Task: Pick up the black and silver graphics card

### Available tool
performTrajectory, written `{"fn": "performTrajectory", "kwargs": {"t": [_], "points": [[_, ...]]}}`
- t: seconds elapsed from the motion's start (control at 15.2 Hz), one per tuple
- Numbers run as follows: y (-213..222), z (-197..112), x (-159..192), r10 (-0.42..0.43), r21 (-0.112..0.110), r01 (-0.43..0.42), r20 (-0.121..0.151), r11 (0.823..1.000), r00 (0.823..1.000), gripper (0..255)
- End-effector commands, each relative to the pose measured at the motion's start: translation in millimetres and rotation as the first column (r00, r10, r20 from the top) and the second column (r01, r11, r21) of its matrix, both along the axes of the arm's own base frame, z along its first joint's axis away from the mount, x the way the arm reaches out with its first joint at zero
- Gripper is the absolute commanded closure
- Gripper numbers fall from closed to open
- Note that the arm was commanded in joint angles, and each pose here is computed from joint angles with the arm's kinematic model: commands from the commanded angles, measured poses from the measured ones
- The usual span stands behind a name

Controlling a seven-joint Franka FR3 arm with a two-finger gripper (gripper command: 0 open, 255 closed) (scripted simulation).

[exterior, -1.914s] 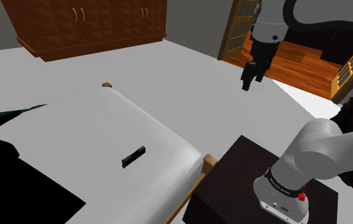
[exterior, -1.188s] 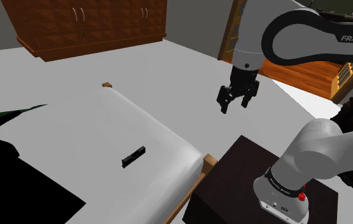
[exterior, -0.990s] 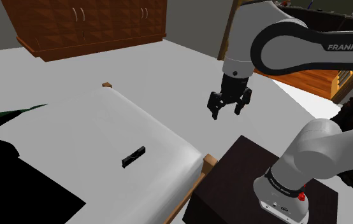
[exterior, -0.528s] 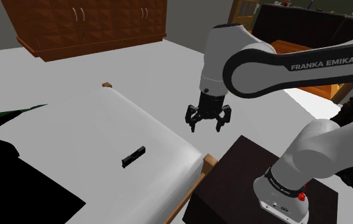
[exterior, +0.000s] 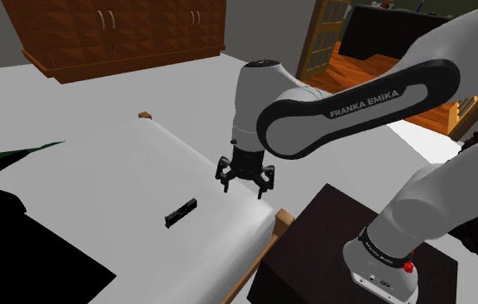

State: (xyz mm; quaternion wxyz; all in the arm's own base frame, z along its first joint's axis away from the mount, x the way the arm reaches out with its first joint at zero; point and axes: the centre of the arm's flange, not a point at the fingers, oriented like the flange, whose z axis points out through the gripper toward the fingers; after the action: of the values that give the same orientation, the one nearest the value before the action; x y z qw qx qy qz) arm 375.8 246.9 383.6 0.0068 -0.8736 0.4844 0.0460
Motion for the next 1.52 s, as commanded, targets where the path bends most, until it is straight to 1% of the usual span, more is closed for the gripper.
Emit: {"fn": "performTrajectory", "kwargs": {"t": [0.0, 0.2, 0.33, 0.46, 0.66, 0.92, 1.45], "points": [[12.7, -14.1, 14.9, -0.075, 0.009, 0.075, 0.003, 0.997, 0.997, 0], [31.8, -34.3, 39.7, -0.174, 0.019, 0.174, 0.005, 0.985, 0.985, 0], [43.1, -47.7, 57.3, -0.24, 0.025, 0.24, 0.006, 0.971, 0.971, 0], [53.4, -61.0, 75.6, -0.304, 0.032, 0.304, 0.006, 0.952, 0.953, 0], [66.6, -80.7, 104.3, -0.398, 0.041, 0.398, 0.006, 0.917, 0.917, 0], [79.6, -106.1, 143.5, -0.515, 0.054, 0.514, 0.004, 0.856, 0.857, 0], [79.6, -146.1, 143.5, -0.515, 0.054, 0.514, 0.004, 0.856, 0.857, 0]]}}
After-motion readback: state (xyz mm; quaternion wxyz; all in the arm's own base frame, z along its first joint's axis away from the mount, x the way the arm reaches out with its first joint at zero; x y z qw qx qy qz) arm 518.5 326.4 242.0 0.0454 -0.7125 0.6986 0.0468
